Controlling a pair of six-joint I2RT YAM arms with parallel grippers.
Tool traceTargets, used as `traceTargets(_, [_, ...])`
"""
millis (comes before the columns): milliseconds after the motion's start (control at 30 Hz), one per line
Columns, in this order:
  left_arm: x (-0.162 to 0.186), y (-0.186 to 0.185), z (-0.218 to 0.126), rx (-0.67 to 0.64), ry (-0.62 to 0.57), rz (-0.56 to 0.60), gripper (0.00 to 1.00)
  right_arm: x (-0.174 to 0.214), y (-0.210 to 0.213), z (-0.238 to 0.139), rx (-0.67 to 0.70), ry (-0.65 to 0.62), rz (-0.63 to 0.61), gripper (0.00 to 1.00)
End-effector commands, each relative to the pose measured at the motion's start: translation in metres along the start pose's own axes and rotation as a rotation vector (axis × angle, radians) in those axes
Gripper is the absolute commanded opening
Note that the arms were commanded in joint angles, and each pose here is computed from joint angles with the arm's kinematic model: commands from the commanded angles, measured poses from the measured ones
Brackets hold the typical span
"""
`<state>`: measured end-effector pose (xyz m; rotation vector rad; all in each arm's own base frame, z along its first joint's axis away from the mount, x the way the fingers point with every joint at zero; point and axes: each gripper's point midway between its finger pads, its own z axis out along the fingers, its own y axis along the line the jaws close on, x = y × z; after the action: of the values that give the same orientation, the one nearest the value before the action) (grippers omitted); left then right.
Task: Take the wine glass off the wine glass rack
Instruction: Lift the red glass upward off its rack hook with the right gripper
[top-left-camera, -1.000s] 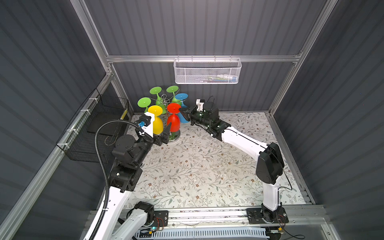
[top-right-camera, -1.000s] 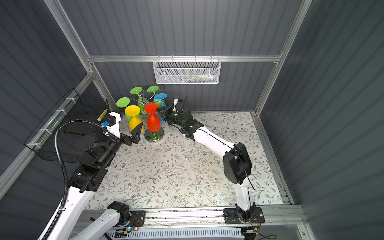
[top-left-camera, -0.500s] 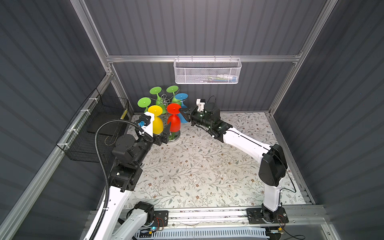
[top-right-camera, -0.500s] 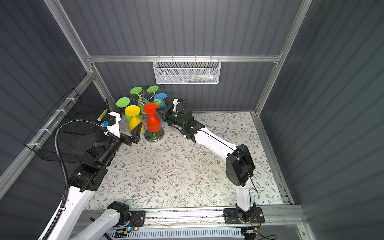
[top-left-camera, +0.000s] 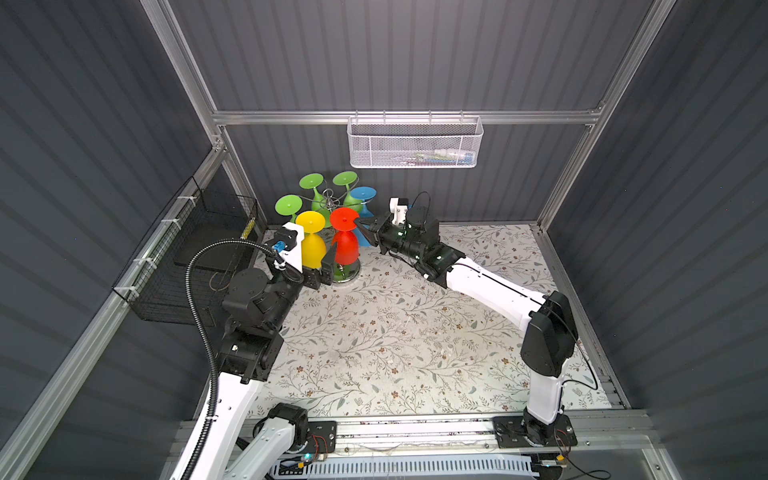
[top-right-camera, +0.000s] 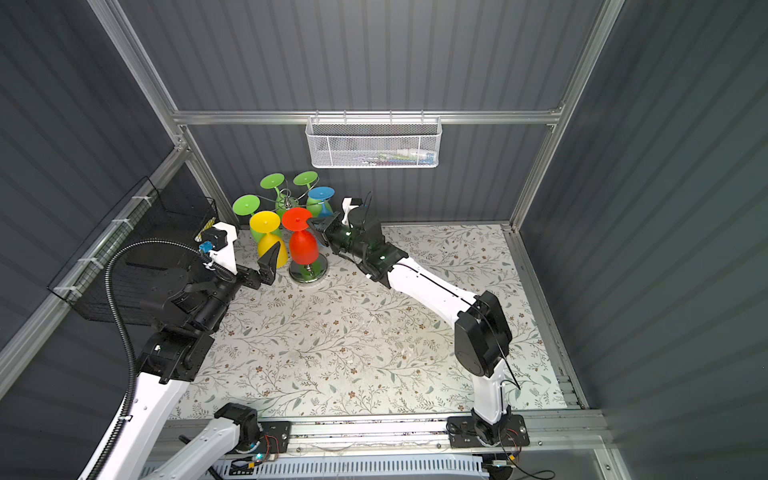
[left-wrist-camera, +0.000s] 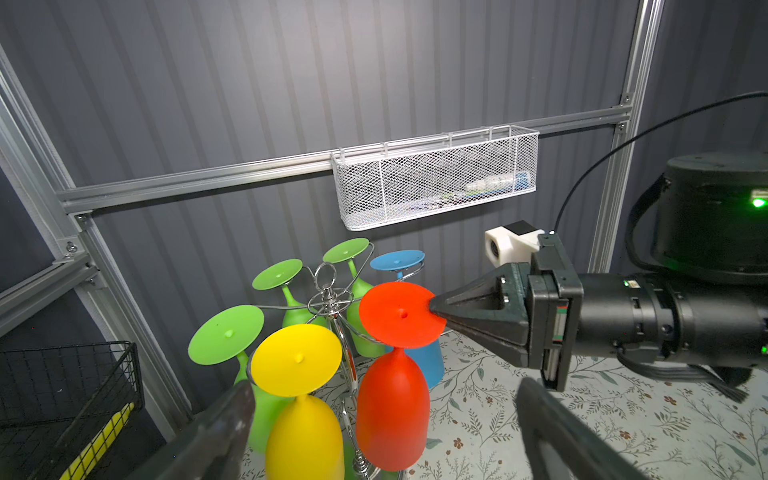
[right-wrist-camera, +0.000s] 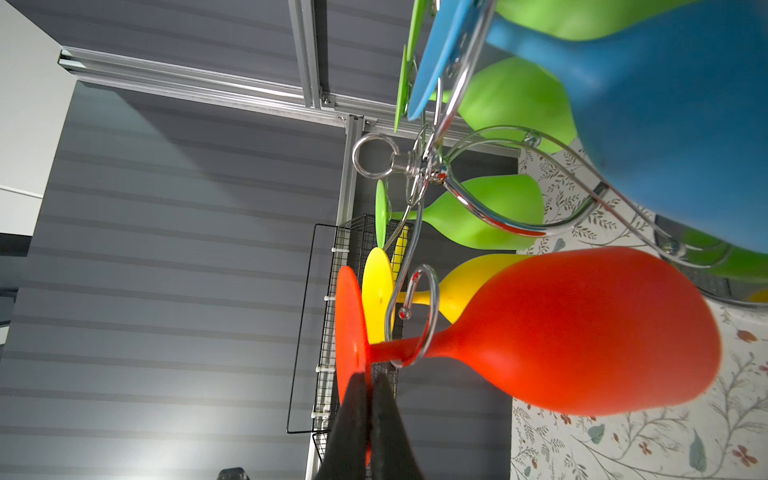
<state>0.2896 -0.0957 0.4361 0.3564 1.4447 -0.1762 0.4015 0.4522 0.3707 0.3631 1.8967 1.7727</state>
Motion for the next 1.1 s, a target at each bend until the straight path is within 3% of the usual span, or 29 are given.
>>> traceTargets(0, [-0.013,0.004,-0.007,-0.013,-0.037,-0.003,0.98,0.008,0.024,-0.008,-0.040,0.009,-0.031,0.00])
traceTargets(1067, [-0.009,0.006,-0.001,-0.002,-0.032,-0.028,0.98,0.015,0.027,0.024,-0.030,0.043,-0.017,0.00])
